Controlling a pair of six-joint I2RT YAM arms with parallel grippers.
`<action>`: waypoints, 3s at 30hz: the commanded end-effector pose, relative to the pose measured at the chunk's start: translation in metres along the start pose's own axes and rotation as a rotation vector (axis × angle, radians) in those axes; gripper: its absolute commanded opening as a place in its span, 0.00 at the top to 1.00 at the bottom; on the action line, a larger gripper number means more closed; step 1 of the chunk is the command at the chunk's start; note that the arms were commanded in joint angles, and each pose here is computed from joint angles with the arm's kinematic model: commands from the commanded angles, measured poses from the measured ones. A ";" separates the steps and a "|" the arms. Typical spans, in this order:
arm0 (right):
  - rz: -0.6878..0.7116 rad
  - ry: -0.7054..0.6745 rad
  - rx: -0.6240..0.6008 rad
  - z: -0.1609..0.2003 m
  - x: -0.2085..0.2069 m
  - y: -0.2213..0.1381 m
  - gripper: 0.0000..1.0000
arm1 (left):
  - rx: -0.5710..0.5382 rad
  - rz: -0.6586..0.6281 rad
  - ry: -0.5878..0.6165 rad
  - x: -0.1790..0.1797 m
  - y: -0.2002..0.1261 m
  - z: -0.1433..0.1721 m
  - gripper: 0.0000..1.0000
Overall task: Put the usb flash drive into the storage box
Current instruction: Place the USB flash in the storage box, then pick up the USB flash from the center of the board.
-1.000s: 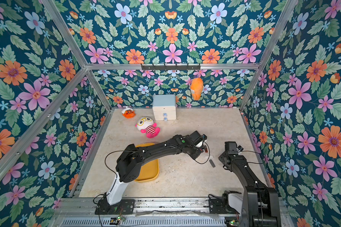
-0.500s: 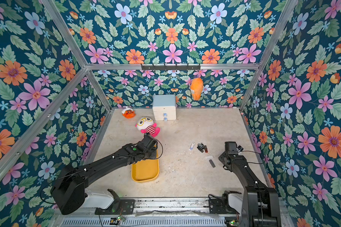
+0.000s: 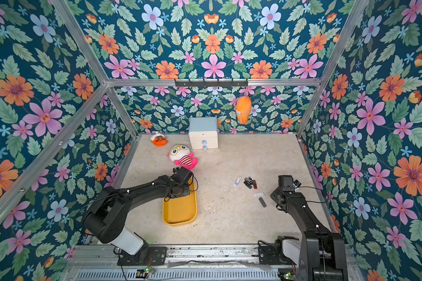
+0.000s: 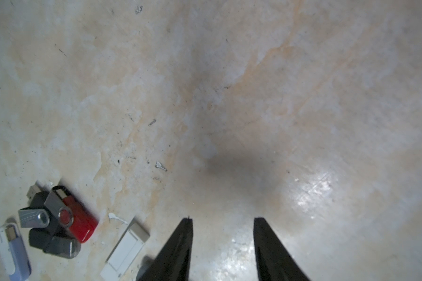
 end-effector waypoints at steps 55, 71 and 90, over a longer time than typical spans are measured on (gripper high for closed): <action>-0.089 -0.055 0.372 0.039 0.078 0.015 0.45 | -0.135 0.211 0.215 0.028 -0.115 -0.011 0.18; 0.032 -0.236 0.413 0.047 0.093 0.022 0.50 | -0.121 0.202 0.222 0.028 -0.111 -0.009 0.18; 0.088 -0.333 0.455 0.052 0.096 0.028 0.76 | -0.107 0.189 0.227 0.028 -0.106 -0.007 0.18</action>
Point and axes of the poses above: each gripper's point midway between its finger pads, its own y axis out along the fingers, its own x axis along the line the jaws close on, z = x × y, the point moved 2 cm from there along -y, back along the fingers, and after that the axes turned 11 degrees about -y, right-handed, at the moved point
